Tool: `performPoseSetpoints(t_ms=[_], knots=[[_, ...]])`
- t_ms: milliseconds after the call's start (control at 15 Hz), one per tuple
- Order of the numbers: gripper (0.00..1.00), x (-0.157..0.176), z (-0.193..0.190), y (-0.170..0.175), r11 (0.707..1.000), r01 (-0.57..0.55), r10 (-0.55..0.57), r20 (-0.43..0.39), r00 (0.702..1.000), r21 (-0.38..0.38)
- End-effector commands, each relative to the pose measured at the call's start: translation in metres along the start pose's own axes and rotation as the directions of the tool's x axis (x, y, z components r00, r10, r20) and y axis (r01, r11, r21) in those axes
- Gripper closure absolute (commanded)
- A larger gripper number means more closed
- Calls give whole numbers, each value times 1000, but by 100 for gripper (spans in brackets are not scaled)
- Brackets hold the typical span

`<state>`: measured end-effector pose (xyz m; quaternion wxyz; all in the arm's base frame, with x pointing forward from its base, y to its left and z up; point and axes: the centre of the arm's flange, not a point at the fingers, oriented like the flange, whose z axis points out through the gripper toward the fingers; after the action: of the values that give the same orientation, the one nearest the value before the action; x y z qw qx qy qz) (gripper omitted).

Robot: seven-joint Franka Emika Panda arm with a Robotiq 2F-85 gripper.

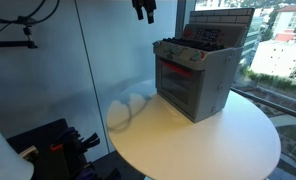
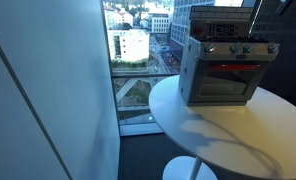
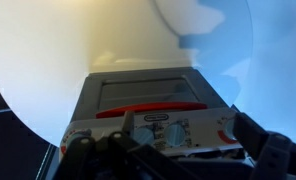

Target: Turn the second knob from the left to the right.

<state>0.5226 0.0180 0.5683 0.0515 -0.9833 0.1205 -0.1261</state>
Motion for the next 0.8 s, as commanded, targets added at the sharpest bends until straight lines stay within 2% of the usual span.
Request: performPoseSetpoints(t_ms=[0,400,733], knots=[[0,1,2,0,1000,0,0,-1,1000,-2],[0,6,14,1,1000,-5,5,-17,1000,-2],[0,16,40,4,1000,0,0,-73,997,6]])
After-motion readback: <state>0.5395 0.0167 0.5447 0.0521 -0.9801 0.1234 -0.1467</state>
